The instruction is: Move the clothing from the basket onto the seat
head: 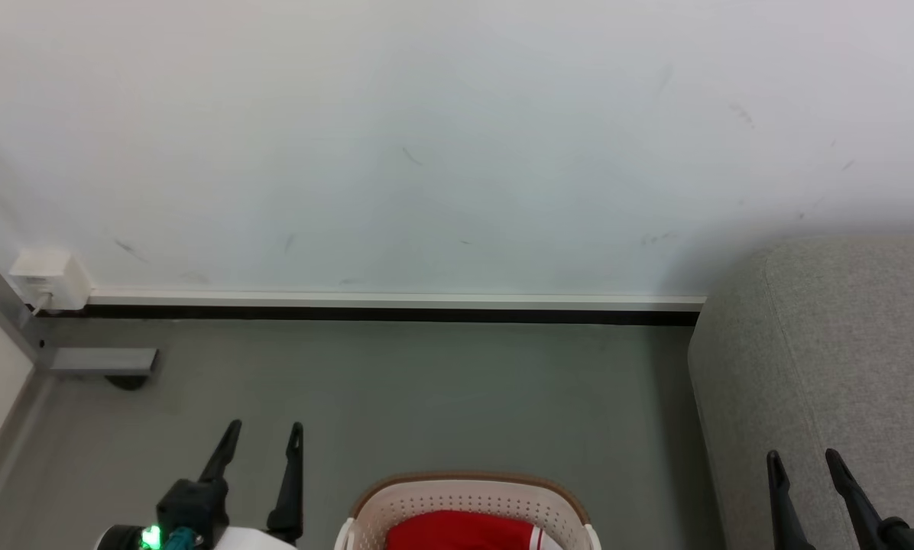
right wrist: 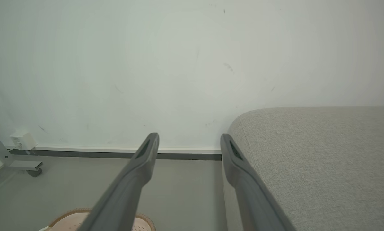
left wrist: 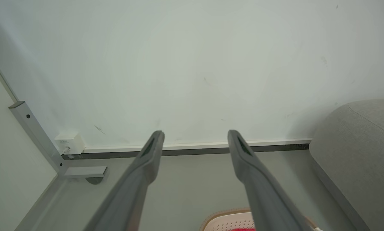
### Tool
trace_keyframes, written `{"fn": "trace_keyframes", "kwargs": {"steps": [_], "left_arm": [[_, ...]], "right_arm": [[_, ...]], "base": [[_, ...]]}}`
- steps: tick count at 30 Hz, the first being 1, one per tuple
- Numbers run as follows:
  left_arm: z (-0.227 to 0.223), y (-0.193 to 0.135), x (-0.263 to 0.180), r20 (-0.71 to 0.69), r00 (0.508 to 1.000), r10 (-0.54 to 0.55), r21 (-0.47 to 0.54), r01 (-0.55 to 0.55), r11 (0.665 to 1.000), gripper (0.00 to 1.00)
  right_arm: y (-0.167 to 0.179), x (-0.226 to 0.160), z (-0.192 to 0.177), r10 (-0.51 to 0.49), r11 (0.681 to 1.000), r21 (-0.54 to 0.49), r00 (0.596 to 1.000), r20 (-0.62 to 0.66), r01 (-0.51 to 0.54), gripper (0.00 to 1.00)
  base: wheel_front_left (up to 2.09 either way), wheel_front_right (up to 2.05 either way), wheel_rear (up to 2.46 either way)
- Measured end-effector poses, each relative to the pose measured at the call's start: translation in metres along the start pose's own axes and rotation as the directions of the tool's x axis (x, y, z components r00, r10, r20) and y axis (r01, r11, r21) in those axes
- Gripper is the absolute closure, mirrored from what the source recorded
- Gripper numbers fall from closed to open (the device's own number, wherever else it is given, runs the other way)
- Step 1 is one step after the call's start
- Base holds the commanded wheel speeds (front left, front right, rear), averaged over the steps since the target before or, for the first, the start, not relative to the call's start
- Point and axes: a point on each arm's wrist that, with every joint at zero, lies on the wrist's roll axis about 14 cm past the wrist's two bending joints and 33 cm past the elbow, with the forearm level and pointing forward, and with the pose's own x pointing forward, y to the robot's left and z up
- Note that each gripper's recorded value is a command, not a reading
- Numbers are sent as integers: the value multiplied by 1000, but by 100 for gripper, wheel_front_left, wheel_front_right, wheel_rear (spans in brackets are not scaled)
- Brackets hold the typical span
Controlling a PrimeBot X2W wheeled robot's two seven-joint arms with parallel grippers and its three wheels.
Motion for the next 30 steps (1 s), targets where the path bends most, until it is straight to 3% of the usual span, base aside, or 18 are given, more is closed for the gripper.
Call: {"fn": "trace_keyframes", "kwargs": {"steps": [30], "left_arm": [[-6, -1, -3, 11, 1000, -25, 37, 24, 999, 0]], "right_arm": [[-3, -4, -10, -7, 998, -61, 1000, -16, 6, 0]], "base": [[0, 0, 0]]}}
